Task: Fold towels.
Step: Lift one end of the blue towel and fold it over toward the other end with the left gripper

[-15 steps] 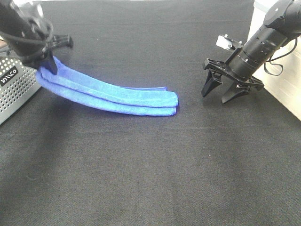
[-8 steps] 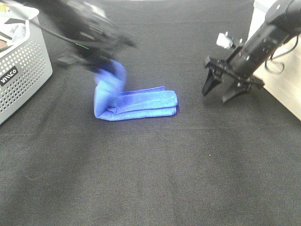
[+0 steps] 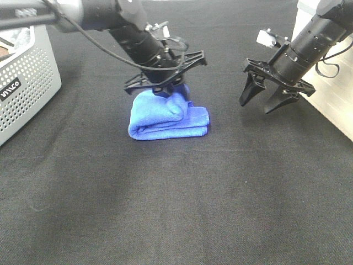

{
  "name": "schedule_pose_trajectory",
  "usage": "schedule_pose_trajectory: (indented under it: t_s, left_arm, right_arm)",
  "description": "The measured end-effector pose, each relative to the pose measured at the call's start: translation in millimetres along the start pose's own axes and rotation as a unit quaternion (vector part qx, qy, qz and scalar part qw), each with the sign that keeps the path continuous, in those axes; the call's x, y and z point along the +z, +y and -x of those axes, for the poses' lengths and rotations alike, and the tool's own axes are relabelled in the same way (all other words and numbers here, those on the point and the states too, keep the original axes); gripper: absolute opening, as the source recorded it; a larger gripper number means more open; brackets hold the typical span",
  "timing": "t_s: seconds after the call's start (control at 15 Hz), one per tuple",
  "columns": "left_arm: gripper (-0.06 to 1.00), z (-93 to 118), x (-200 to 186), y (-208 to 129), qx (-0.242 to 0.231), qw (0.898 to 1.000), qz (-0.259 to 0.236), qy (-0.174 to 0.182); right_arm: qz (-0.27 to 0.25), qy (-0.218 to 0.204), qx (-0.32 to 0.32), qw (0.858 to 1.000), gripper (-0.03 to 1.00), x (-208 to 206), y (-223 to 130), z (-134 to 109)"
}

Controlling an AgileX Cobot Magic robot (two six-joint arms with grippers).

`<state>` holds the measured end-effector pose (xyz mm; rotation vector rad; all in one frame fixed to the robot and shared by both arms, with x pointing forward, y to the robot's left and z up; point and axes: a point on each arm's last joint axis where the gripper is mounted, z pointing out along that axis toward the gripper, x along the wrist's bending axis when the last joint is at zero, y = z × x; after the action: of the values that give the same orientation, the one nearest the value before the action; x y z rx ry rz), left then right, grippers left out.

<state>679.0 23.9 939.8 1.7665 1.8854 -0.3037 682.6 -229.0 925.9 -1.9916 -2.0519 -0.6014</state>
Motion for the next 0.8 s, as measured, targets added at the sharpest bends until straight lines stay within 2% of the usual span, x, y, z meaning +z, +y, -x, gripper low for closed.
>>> schedule_pose_trajectory:
  t_s: [0.07,0.2,0.33,0.47,0.53,0.8]
  left_arm:
    - [0.48,3,-1,0,-0.007,1.000,-0.001,-0.010]
    - [0.64,8,-1,0,-0.029,0.999,-0.005,-0.041]
    - [0.68,12,-3,0,-0.023,0.998,-0.002,-0.061]
    - [0.68,13,-13,7,0.013,0.997,0.019,-0.067]
    - [0.68,9,-24,13,0.033,0.997,0.033,-0.062]
    - [0.68,-27,-74,49,0.038,0.995,0.086,-0.025]
  right_arm:
    - [0.000,0.000,0.000,1.000,0.62,0,0,0]
    - [-0.003,0.001,0.001,1.000,0.62,0,-1,0]
    - [-0.009,0.002,0.000,1.000,0.62,0,-2,0]
    - [-0.017,0.013,0.005,1.000,0.62,0,-3,-2]
    - [-0.023,0.028,0.009,0.999,0.62,0,-4,-5]
    - [-0.028,0.137,-0.013,0.990,0.62,-1,-6,-31]
